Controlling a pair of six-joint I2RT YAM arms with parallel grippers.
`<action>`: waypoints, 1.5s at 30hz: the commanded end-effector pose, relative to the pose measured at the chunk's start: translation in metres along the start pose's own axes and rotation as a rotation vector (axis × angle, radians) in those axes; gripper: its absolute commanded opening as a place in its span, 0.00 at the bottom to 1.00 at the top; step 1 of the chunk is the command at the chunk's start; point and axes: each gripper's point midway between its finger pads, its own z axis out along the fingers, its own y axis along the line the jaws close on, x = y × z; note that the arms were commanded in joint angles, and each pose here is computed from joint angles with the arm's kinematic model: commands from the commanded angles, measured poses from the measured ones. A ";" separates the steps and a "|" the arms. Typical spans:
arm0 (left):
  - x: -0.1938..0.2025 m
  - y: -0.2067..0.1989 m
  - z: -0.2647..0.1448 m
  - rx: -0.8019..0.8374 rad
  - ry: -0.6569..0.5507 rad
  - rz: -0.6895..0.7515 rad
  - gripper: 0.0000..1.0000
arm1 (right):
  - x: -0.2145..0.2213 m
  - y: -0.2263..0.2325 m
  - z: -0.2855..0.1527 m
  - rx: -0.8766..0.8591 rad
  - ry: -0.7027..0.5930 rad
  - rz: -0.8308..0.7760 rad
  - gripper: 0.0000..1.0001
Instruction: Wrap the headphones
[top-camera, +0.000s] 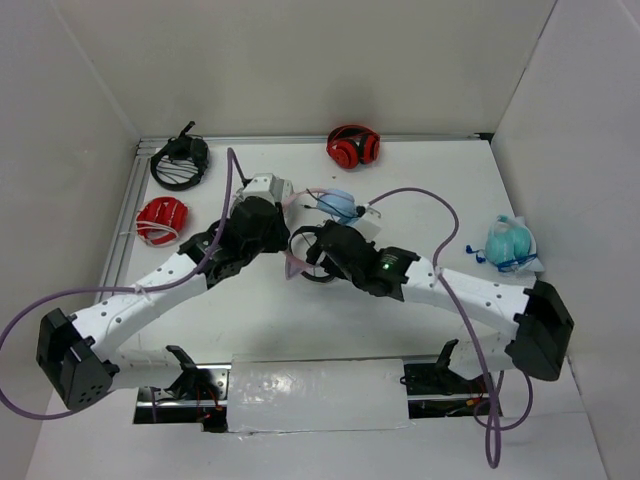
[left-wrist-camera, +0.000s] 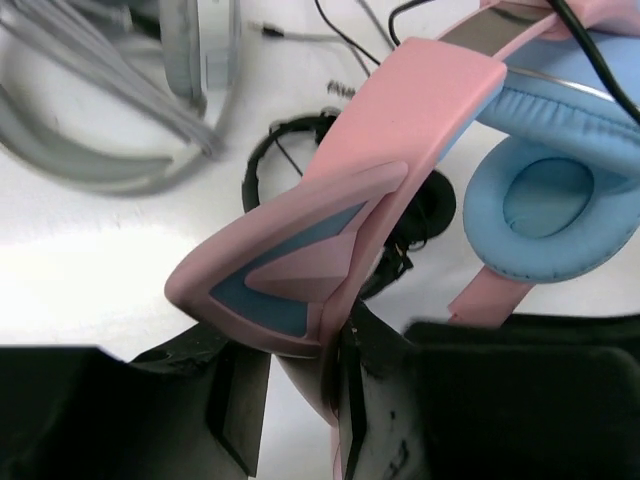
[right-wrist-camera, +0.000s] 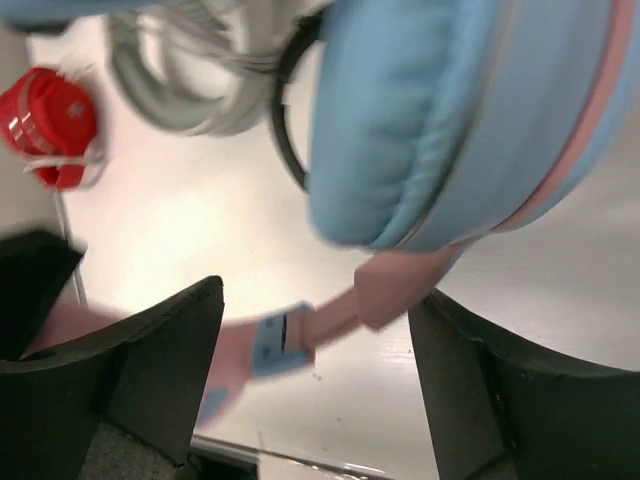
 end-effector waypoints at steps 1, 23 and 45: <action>-0.080 -0.023 -0.023 0.115 -0.239 0.059 0.00 | -0.040 0.049 -0.049 -0.227 -0.111 -0.176 0.82; -0.165 -0.045 -0.125 0.570 -0.457 0.337 0.00 | -0.144 -0.042 -0.134 -0.289 -0.538 -0.339 1.00; -0.226 -0.084 -0.282 0.756 -0.596 0.279 0.00 | -0.119 0.042 -0.010 -0.758 -0.524 -0.977 1.00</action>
